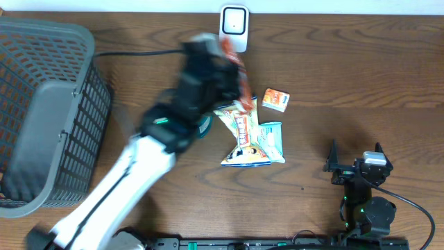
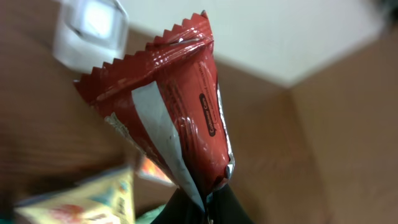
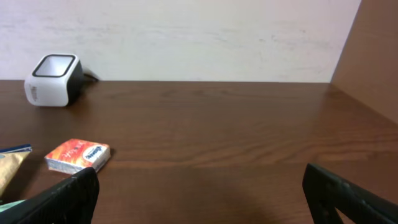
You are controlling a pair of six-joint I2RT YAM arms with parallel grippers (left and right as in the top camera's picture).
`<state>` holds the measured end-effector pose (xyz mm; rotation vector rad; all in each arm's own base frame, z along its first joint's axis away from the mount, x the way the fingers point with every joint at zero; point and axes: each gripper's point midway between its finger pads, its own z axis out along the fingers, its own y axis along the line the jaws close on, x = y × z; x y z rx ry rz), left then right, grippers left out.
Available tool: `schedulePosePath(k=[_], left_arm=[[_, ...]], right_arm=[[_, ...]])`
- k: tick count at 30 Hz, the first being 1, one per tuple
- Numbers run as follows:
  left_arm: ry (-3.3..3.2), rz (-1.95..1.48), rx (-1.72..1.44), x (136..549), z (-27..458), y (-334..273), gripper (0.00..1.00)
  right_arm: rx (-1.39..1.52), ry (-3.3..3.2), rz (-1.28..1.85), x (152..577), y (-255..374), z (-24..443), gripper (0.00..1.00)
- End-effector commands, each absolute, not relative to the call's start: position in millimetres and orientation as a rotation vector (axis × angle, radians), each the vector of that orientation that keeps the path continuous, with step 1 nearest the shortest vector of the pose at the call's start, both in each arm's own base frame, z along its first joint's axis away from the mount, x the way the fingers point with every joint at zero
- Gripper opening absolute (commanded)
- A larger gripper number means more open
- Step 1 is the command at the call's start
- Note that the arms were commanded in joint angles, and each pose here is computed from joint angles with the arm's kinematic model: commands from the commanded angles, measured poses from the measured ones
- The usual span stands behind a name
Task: Scan the item barcode
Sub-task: 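Carry the red packet to the scanner and hold it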
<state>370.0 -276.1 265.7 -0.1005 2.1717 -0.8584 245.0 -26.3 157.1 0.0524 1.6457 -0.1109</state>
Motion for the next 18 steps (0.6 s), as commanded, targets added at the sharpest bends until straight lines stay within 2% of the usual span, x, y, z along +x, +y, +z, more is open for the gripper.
schedulePosePath(k=[1, 7, 13, 14, 15, 16, 18], left_arm=[[2.224, -0.807, 0.018, 370, 227, -314, 0.08], [2.369, -0.777, 0.148, 355, 132, -375, 0.07], [2.461, -0.741, 0.238, 332, 72, -402, 0.08], [2.474, -0.735, 0.252, 328, 64, -406, 0.15], [2.48, -0.732, 0.259, 326, 59, -408, 0.27], [2.482, -0.731, 0.264, 324, 57, -409, 0.45], [2.479, -0.715, 0.258, 326, 57, -407, 0.66]], right_arm=[[0.046, 1.647, -0.125, 245, -27, 156, 0.99], [0.047, 1.647, -0.124, 245, -27, 156, 0.99], [0.046, 1.647, -0.125, 245, -27, 156, 0.99], [0.046, 1.647, -0.125, 245, -27, 156, 0.99], [0.046, 1.647, -0.125, 245, -27, 156, 0.99], [0.046, 1.647, -0.125, 245, -27, 156, 0.99], [0.046, 1.647, -0.125, 245, -27, 156, 0.99]])
